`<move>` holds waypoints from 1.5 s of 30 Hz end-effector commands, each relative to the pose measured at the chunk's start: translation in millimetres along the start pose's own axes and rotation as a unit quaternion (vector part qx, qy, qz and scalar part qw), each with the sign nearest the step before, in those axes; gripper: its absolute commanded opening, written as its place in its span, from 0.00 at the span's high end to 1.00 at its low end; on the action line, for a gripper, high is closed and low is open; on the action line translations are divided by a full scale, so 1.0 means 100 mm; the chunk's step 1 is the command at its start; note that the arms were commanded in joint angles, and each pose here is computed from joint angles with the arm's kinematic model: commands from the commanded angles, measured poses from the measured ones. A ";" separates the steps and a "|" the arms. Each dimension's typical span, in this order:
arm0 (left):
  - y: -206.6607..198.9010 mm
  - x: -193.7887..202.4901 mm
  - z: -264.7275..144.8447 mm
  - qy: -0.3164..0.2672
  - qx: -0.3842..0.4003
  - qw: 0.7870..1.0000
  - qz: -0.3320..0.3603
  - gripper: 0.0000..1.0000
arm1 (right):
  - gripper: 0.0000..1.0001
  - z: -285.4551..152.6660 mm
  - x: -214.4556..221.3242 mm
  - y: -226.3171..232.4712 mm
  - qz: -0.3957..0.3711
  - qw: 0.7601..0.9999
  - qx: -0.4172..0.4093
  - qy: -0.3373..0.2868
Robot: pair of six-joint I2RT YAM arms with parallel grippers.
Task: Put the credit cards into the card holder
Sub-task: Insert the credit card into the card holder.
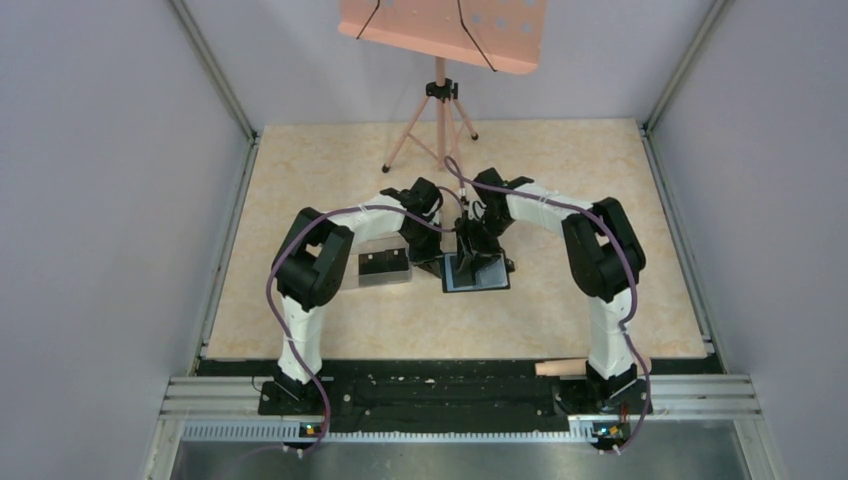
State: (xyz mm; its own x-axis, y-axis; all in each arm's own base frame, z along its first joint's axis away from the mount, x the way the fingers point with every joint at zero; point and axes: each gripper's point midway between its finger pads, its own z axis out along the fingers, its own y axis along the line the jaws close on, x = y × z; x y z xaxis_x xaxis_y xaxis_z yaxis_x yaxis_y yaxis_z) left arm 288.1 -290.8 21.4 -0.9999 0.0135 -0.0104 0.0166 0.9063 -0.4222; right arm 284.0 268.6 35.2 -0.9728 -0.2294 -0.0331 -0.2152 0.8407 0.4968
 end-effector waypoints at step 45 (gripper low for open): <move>-0.48 -0.52 -1.67 -0.284 0.194 0.938 0.047 0.56 | 0.36 -0.43 -0.20 0.09 -0.056 0.995 0.056 -0.055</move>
State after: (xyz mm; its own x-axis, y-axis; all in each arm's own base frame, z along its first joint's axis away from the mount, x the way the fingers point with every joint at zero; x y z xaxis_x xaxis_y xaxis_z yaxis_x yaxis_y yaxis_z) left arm 330.0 -270.5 163.7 -0.8751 -0.1202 -0.4688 0.2030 0.7881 -0.5811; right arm 294.0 257.3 44.0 -0.9625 -0.2595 -0.0796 -0.2691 0.8735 0.4058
